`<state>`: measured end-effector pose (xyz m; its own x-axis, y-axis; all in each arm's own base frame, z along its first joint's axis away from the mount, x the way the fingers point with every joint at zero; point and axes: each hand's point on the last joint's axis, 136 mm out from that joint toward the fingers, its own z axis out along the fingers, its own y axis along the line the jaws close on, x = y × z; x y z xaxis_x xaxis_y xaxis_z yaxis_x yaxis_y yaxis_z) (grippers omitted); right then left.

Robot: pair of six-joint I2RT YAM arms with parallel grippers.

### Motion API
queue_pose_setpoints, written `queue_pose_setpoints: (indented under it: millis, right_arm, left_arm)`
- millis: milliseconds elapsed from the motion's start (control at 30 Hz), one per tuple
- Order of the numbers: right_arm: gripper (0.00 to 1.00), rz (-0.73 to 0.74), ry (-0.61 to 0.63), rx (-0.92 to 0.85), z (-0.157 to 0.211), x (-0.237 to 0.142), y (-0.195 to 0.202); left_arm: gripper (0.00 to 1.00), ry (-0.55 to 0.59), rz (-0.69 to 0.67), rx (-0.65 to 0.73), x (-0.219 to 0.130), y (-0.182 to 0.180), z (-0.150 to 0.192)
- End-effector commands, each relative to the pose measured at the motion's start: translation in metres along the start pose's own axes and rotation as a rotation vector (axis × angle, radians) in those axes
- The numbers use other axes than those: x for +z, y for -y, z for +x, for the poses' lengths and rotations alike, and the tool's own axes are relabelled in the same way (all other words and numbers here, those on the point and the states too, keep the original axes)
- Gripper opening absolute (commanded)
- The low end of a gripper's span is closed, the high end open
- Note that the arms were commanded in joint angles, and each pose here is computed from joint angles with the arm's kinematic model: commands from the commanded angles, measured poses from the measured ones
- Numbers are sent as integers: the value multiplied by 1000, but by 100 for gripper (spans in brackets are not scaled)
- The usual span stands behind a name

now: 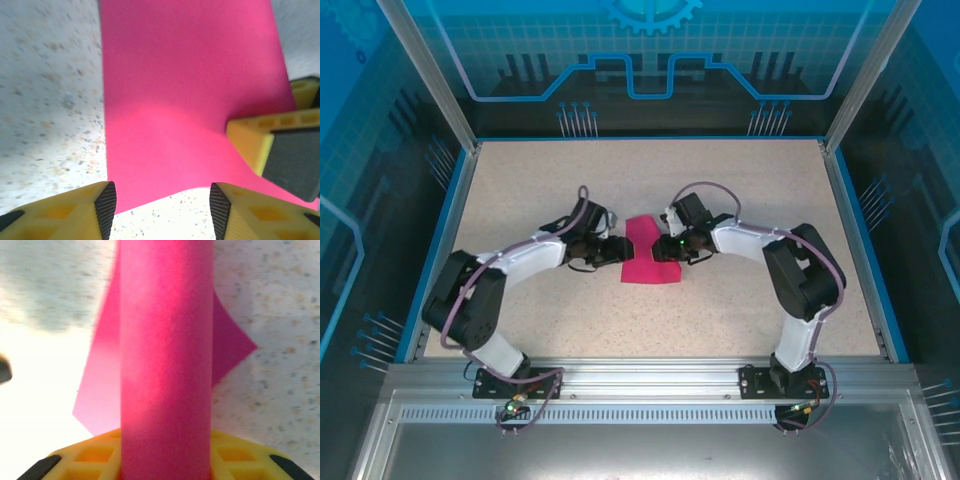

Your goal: Fold a paper plane with a square sheet of paper (fold left side to right side)

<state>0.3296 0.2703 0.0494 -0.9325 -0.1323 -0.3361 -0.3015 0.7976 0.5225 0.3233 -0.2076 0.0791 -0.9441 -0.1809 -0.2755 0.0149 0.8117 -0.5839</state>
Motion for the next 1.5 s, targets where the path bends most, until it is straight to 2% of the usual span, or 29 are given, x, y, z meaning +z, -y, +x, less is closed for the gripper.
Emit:
queue_pose_setpoints:
  millis: [0,67,233,400,633,867,967,1100,1200,1300,1400,1467]
  right_arm:
    - [32,-231,121,-26,-25,-34,-35]
    - [32,-316,152,-36,-29,-52,-44]
    - [32,-527,196,-102,-33,-106,-70]
    - [32,-644,226,-165,-31,-157,-94]
    - [32,-765,247,-194,-28,-203,-129]
    - [32,-811,256,-215,-23,-227,-152]
    - [32,-808,262,-195,-25,-228,-152]
    - [33,-757,283,-175,-27,-224,-142]
    - [34,-698,301,-144,-29,-219,-127]
    - [38,-601,300,-106,-27,-209,-106]
    - [47,-477,277,-76,-21,-196,-83]
    - [55,-357,257,-64,-16,-186,-64]
  left_arm:
    - [57,55,133,-25,-22,3,-10]
    - [60,100,209,-36,-36,5,-14]
    - [78,235,419,2,-83,34,-27]
    - [89,296,596,84,-122,74,-32]
    - [90,312,740,166,-150,115,-37]
    - [89,281,820,267,-155,156,-34]
    - [80,264,844,292,-152,170,-32]
    - [54,270,828,283,-146,170,-35]
    - [30,267,778,251,-133,159,-35]
    - [12,254,725,211,-116,144,-34]
    - [2,217,678,166,-95,127,-29]
    - [1,187,640,135,-80,116,-26]
